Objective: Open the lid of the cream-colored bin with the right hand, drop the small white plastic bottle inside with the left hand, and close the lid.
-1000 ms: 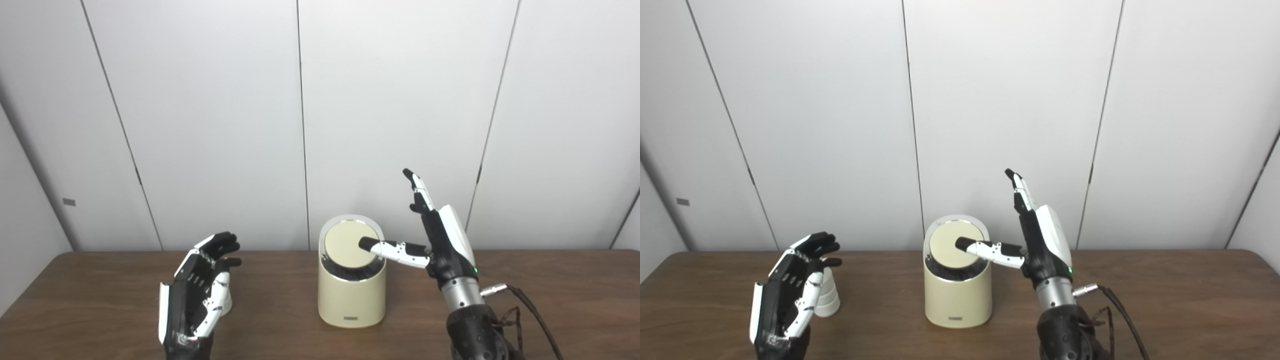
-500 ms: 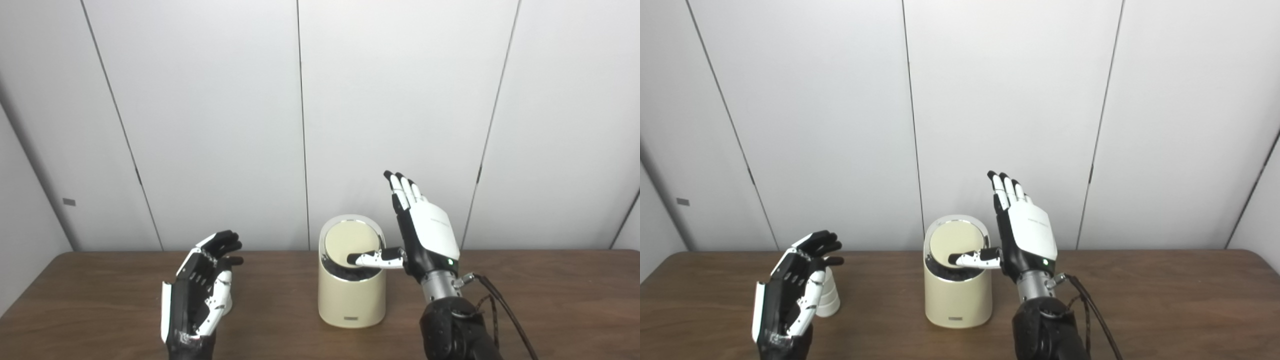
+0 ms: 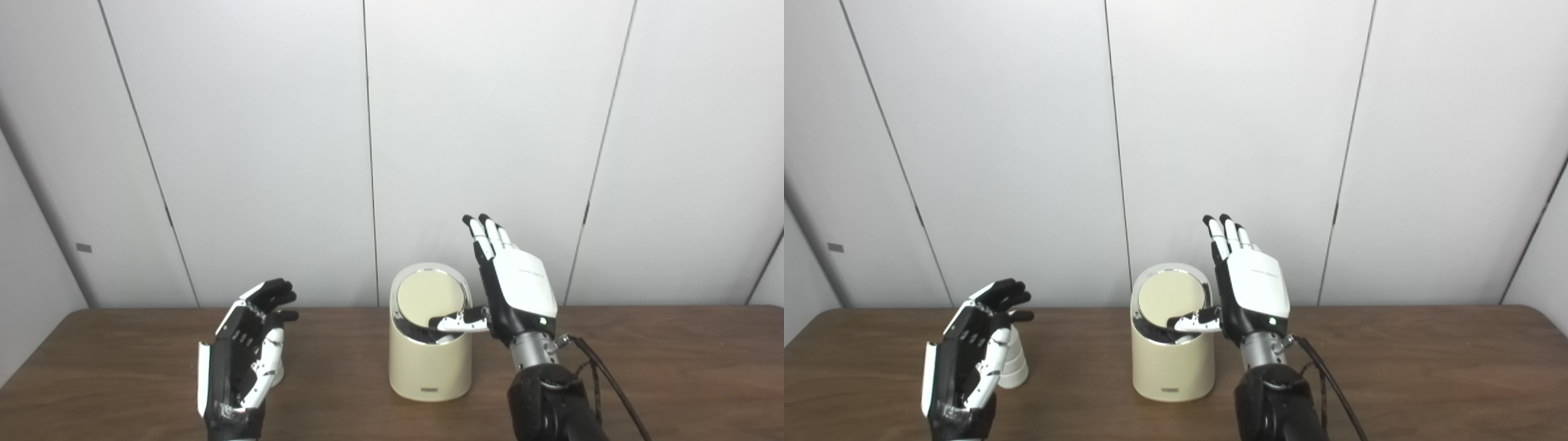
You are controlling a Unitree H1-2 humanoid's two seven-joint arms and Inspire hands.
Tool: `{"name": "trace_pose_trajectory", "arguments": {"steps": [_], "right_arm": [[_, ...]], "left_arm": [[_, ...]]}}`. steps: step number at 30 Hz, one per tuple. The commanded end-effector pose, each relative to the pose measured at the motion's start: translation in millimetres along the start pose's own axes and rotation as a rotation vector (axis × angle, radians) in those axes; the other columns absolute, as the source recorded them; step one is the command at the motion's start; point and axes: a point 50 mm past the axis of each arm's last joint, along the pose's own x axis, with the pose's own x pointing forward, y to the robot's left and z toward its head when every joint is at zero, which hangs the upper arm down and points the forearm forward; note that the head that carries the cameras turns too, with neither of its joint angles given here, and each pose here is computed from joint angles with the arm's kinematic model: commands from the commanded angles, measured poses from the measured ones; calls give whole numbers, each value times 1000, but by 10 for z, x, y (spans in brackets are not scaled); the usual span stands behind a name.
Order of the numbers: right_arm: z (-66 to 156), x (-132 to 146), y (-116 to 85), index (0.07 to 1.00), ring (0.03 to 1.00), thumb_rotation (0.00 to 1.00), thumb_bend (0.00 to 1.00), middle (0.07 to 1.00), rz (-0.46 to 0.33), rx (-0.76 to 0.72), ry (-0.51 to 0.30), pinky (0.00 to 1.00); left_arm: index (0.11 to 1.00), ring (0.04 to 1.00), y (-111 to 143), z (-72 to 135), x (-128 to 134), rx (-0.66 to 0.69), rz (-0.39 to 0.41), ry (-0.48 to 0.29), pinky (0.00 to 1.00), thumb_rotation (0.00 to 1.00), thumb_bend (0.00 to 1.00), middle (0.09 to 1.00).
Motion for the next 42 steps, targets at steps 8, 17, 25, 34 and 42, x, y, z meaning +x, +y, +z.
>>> {"name": "trace_pose_trajectory", "arguments": {"steps": [8,17,25,34,42], "right_arm": [[50,118,-81,929,945,194,796,972,-64,-81,-37,878],[140,208,-104,941,956,241,886,979,-46,-184,-36,889],[187,267,22,974,970,145,991,989,19,-300,-69,904],[144,150,-99,946,944,416,846,966,55,94,-25,853],[26,117,-423,933,895,481,844,949,121,419,79,744]], "left_arm": [[717,714,-74,171,139,-7,-10,-95,611,364,275,735],[714,711,-94,199,135,-15,-11,-97,609,358,275,732],[717,717,-96,248,144,-11,-2,-103,613,375,271,734],[717,724,-93,256,153,-28,-9,-100,621,357,264,740],[719,725,-80,235,155,-21,-14,-94,625,357,259,740]]}}
